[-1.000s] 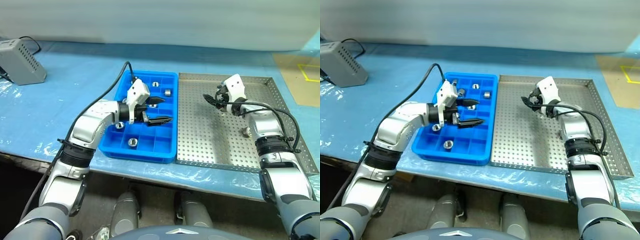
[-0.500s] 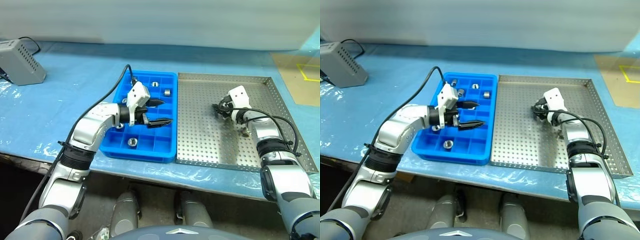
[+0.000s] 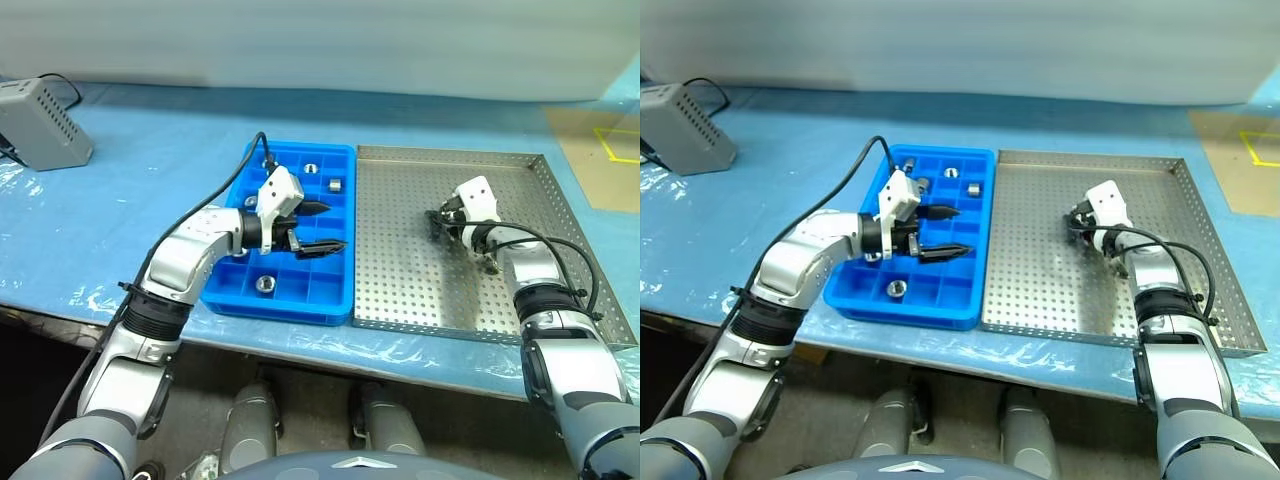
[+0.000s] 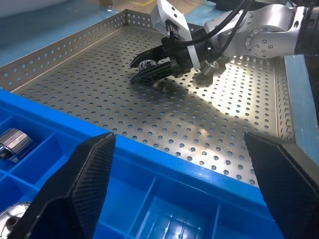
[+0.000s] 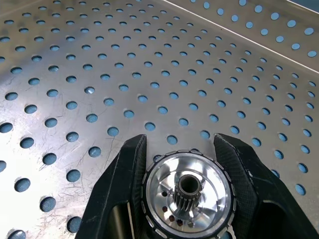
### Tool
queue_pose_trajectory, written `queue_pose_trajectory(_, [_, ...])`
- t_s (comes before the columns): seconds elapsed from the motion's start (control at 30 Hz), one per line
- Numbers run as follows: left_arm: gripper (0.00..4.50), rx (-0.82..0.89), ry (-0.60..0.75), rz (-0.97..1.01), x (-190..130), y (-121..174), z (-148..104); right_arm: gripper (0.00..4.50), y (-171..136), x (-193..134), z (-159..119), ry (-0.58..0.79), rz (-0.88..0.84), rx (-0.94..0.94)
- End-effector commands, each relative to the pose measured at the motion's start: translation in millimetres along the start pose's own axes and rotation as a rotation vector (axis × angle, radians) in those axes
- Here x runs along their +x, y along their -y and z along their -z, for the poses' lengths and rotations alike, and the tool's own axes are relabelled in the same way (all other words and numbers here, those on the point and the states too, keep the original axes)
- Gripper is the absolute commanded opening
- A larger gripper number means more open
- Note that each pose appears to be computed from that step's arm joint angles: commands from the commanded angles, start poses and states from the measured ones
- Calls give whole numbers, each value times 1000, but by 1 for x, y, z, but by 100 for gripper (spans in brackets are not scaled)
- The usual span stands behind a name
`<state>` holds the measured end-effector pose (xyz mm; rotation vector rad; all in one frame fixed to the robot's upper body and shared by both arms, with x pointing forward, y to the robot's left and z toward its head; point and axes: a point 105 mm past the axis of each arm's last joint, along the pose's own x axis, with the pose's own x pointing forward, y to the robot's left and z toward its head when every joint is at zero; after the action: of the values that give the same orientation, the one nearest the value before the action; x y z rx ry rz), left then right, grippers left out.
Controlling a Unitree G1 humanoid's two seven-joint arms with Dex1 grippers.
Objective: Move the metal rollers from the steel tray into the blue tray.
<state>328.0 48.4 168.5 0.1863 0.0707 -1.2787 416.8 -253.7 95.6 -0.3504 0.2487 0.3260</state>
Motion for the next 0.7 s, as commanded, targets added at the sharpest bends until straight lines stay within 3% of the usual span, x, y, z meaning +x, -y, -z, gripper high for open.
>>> queue_pose_trajectory(0.03, [438,47,16,-38,-10,-9,-13,169,0,-1,-20,71,-1,4])
queue_pose_trajectory(0.13, [438,65,19,-97,-25,-20,-18,169,-17,1,-42,135,-102,49])
queue_pose_trajectory(0.33, [438,126,53,-174,-64,-31,-34,169,-110,-20,-104,314,-565,9])
queue_pose_trajectory(0.53, [438,142,21,-275,-93,-43,-26,169,-179,-21,-119,326,-807,-119])
queue_pose_trajectory(0.7, [438,133,-14,-299,-100,-36,-14,169,-201,-10,-125,348,-857,-138])
